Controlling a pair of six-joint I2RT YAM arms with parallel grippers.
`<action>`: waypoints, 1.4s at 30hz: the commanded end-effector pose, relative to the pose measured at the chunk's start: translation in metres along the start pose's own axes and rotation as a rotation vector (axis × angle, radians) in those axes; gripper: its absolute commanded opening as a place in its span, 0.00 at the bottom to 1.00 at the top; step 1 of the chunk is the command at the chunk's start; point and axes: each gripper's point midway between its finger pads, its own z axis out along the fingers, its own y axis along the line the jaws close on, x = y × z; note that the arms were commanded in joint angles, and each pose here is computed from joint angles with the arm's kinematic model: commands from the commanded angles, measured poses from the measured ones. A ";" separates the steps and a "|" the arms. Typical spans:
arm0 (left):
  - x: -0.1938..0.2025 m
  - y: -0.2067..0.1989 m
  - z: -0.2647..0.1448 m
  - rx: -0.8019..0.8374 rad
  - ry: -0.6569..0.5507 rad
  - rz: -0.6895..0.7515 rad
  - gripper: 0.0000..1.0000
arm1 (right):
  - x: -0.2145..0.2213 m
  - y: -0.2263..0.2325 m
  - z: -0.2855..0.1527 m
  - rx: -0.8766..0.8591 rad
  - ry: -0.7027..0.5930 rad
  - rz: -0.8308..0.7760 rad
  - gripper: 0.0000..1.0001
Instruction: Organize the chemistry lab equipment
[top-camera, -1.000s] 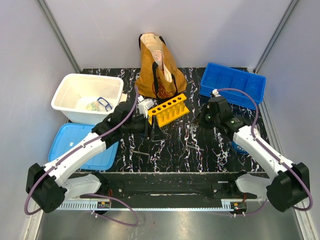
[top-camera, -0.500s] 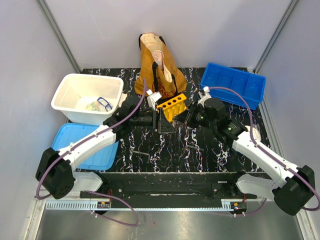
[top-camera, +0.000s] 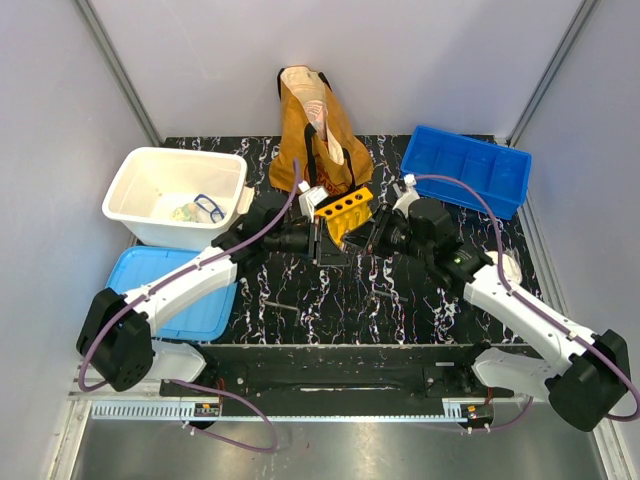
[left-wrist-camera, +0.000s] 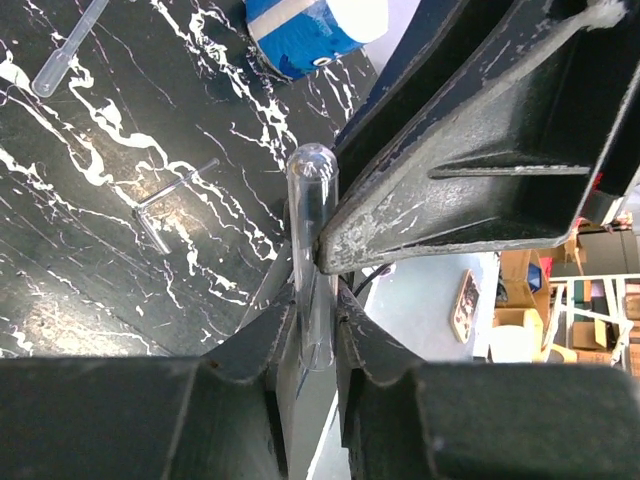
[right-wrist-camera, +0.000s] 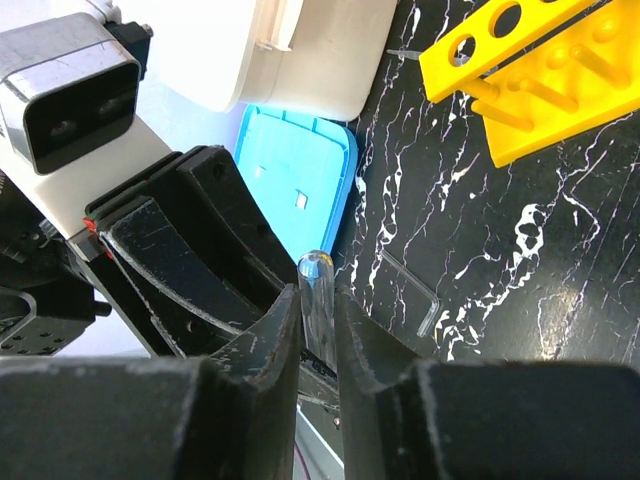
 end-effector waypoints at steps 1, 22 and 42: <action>-0.011 -0.013 -0.008 0.014 -0.029 0.135 0.14 | 0.005 0.014 -0.010 -0.047 0.032 -0.055 0.28; 0.013 -0.002 -0.037 -0.101 0.085 0.346 0.15 | 0.002 0.050 -0.034 -0.032 0.340 -0.295 0.55; 0.015 -0.004 -0.035 -0.114 0.081 0.376 0.15 | 0.020 0.028 0.001 -0.019 0.465 -0.223 0.38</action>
